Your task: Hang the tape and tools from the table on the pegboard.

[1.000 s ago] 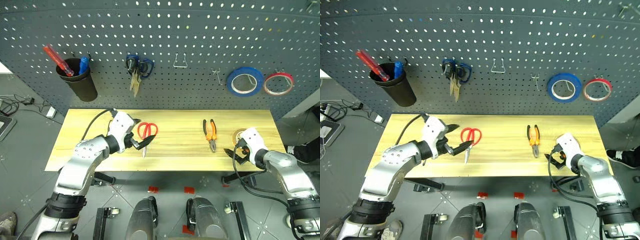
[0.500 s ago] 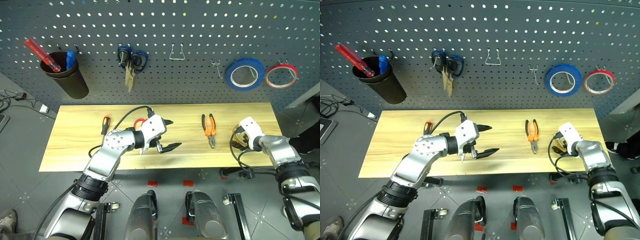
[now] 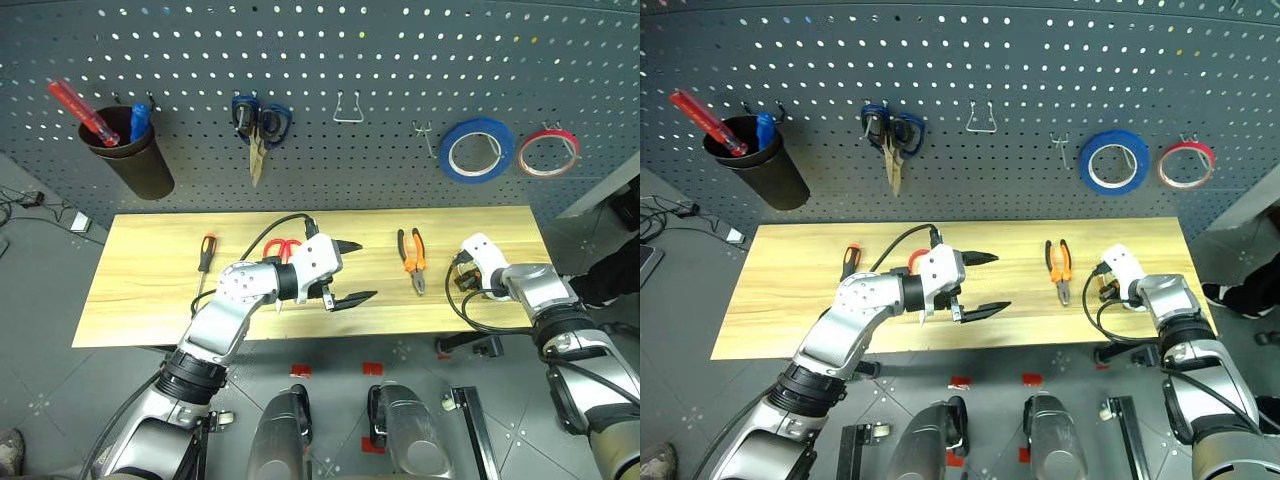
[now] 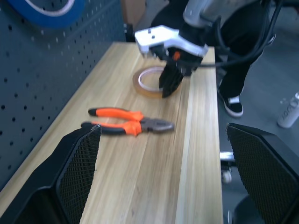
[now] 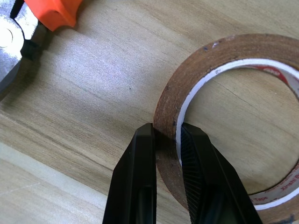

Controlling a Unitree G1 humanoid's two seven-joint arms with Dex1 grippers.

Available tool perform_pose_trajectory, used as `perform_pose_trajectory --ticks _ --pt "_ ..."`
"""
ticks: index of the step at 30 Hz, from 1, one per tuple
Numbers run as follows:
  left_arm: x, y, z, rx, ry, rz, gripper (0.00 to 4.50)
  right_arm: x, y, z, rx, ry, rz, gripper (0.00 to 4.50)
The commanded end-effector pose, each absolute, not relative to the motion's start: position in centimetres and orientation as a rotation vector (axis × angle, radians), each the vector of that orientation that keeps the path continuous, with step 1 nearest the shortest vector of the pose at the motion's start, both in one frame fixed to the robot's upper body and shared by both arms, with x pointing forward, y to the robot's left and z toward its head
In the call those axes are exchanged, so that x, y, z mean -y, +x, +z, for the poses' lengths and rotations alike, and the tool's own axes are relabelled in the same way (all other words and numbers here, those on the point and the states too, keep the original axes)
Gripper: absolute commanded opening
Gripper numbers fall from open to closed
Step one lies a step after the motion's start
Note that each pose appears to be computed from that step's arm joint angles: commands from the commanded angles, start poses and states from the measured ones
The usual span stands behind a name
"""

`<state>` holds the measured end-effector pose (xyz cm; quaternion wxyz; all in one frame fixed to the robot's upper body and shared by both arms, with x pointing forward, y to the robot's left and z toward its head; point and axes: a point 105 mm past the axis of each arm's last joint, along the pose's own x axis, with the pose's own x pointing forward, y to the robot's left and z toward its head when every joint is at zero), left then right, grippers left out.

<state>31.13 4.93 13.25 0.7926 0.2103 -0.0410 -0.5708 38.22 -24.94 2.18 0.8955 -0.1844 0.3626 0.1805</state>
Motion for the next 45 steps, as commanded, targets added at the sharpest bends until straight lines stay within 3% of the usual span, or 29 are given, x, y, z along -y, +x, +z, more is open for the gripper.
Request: perform_pose_trajectory --ticks 1,9,12,15,19,22,29,37,45 --pt "-4.9 31.5 14.6 0.167 0.425 -1.176 4.50 26.2 36.6 2.0 -0.698 -0.425 0.298 0.42" --pt "-5.5 32.8 17.1 0.262 0.303 -1.018 4.50 21.3 31.9 9.5 -0.252 -0.747 0.298 0.42" --pt "-5.7 32.2 17.6 0.268 0.265 -1.034 4.50 16.7 29.6 13.6 0.056 -0.932 0.314 0.42" --pt "-6.0 32.1 18.3 0.271 0.223 -1.031 4.50 14.2 28.9 16.2 0.248 -1.002 0.317 0.42" --pt "-6.5 32.0 19.6 0.283 0.168 -1.029 4.50 12.3 29.7 19.1 0.417 -1.043 0.339 0.42" --pt "-6.9 32.3 20.2 0.289 0.156 -1.009 4.50 11.8 31.3 19.9 0.455 -1.039 0.360 0.42" --pt "-7.2 32.6 20.4 0.286 0.180 -0.986 4.50 11.5 36.4 21.2 0.498 -1.013 0.386 0.42" --pt "-7.3 32.7 19.5 0.267 0.197 -0.984 4.50 10.2 38.3 20.5 0.492 -0.998 0.456 0.42" --pt "-8.8 32.6 16.2 0.168 0.356 -1.026 4.50 11.3 36.4 19.0 0.426 -0.894 0.411 3.10"
